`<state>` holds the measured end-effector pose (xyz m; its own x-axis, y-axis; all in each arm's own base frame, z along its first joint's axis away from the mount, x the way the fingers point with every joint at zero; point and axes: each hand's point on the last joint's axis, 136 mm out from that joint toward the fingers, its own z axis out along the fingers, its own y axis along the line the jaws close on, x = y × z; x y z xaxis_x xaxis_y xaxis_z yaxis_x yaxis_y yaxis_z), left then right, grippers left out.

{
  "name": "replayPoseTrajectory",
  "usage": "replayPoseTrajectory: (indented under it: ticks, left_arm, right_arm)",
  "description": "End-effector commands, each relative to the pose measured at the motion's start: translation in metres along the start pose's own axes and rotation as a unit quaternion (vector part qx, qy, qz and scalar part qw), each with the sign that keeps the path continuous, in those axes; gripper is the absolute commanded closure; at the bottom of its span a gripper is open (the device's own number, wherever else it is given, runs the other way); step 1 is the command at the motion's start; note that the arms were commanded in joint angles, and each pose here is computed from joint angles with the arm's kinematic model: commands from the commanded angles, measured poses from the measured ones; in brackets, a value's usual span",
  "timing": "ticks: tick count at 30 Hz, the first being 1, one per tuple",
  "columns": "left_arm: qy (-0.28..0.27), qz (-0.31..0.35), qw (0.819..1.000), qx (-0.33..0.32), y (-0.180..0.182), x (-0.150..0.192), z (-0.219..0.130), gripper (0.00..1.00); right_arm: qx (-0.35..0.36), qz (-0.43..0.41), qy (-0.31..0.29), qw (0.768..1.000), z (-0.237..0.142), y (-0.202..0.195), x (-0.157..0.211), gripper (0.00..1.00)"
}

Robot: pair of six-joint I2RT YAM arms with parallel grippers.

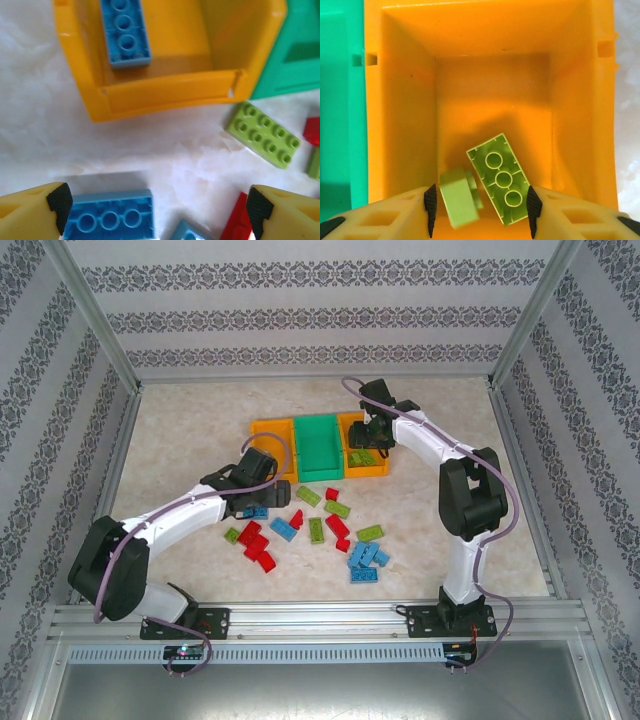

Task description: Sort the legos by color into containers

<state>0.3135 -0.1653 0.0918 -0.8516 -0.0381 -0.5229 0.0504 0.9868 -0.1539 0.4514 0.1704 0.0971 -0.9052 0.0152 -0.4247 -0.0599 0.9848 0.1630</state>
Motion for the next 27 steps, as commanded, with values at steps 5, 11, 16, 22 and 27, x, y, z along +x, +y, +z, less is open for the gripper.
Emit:
replayPoseTrajectory:
  ticks: [5, 11, 16, 22, 27]
  left_arm:
    - [0.035, 0.129, 0.989, 0.063, -0.053, 0.024, 0.005, 0.13]
    - [0.093, 0.187, 0.975, 0.078, -0.067, 0.055, 0.020, 0.24]
    - [0.102, 0.208, 0.970, 0.078, -0.074, 0.061, 0.026, 0.25]
    - [0.120, 0.225, 0.965, 0.067, -0.077, 0.067, 0.038, 0.36]
    - [0.123, 0.224, 0.965, 0.060, -0.075, 0.067, 0.041, 0.49]
  right_arm:
    - [-0.013, 0.009, -0.016, 1.000, -0.013, 0.001, -0.005, 0.39]
    - [-0.018, 0.019, -0.025, 0.999, -0.027, -0.006, -0.001, 0.35]
    - [-0.017, 0.028, -0.023, 0.999, -0.030, -0.015, 0.004, 0.35]
    - [-0.013, 0.031, -0.022, 0.999, -0.032, -0.021, 0.009, 0.34]
    - [-0.010, 0.032, -0.025, 0.999, -0.035, -0.026, 0.010, 0.34]
